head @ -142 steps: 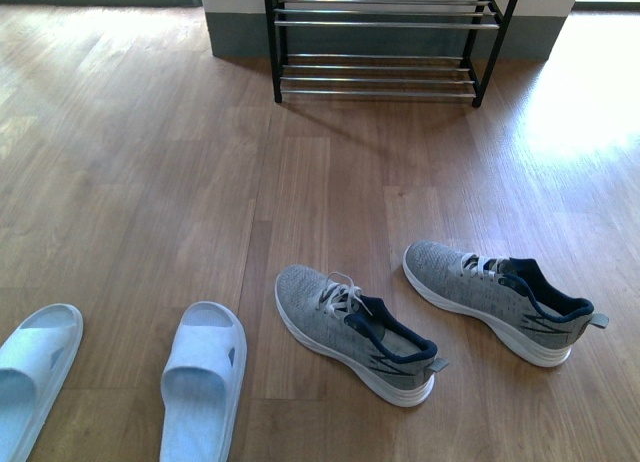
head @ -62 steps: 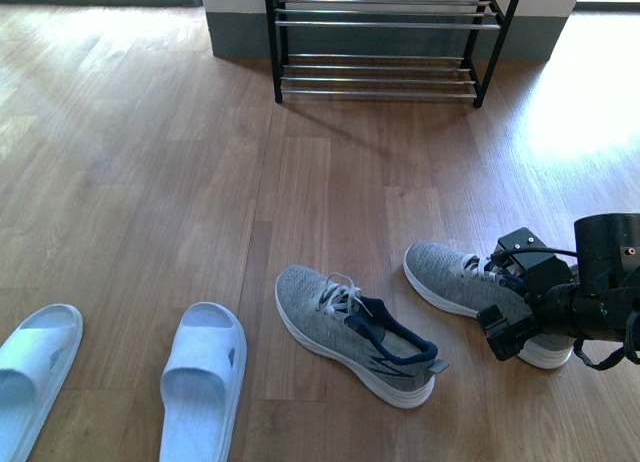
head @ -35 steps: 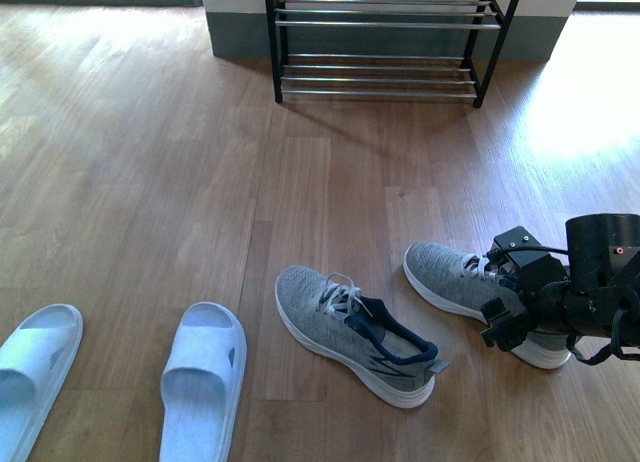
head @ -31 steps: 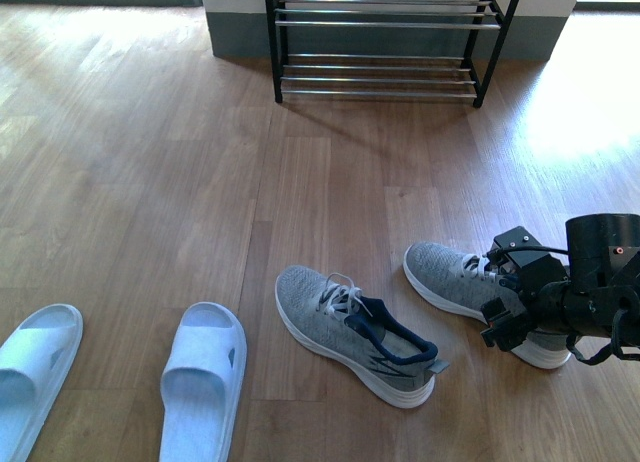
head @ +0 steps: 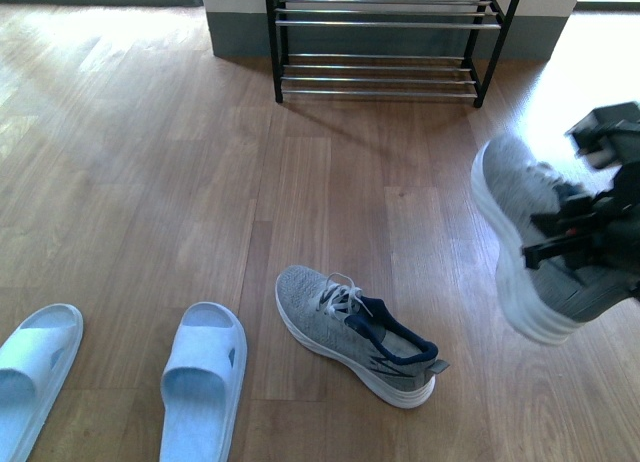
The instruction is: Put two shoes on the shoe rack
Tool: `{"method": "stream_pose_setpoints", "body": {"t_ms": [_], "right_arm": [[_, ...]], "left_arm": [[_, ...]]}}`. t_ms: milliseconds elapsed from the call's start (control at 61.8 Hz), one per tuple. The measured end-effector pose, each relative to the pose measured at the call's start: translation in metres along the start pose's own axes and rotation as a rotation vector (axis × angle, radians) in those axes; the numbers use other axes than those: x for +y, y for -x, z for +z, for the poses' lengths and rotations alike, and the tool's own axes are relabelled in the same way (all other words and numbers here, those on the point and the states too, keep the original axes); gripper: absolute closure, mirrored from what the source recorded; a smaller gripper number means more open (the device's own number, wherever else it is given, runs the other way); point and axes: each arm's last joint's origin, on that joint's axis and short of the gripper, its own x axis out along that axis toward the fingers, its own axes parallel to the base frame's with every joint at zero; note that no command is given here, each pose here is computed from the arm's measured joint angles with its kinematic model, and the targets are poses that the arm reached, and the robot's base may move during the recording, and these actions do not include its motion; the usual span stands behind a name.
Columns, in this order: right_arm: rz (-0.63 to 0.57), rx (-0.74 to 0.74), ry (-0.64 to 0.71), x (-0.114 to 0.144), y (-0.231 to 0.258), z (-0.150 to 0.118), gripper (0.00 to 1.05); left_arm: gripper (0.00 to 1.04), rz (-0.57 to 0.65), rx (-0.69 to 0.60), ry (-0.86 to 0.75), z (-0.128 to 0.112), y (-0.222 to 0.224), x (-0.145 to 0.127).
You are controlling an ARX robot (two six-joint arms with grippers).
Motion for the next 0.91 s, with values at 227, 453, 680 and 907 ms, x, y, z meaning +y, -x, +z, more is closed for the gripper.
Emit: {"method": "stream_pose_setpoints", "body": {"t_ms": [227, 453, 680, 907], "right_arm": [[0.071, -0.178, -0.088, 0.013, 0.128, 0.053, 1.03], [0.105, -0.335, -0.113, 0.023, 0.188, 0.067, 1.03], [0.107, -0.323, -0.124, 0.023, 0.187, 0.065, 1.03], [0.116, -0.323, -0.125, 0.023, 0.187, 0.065, 1.03]], "left_arm": [[0.09, 0.0, 0.0, 0.0, 0.0, 0.0, 0.0], [0.09, 0.0, 0.0, 0.0, 0.0, 0.0, 0.0], [0.09, 0.002, 0.0, 0.0, 0.0, 0.0, 0.0], [0.09, 0.002, 0.0, 0.0, 0.0, 0.0, 0.0]]}}
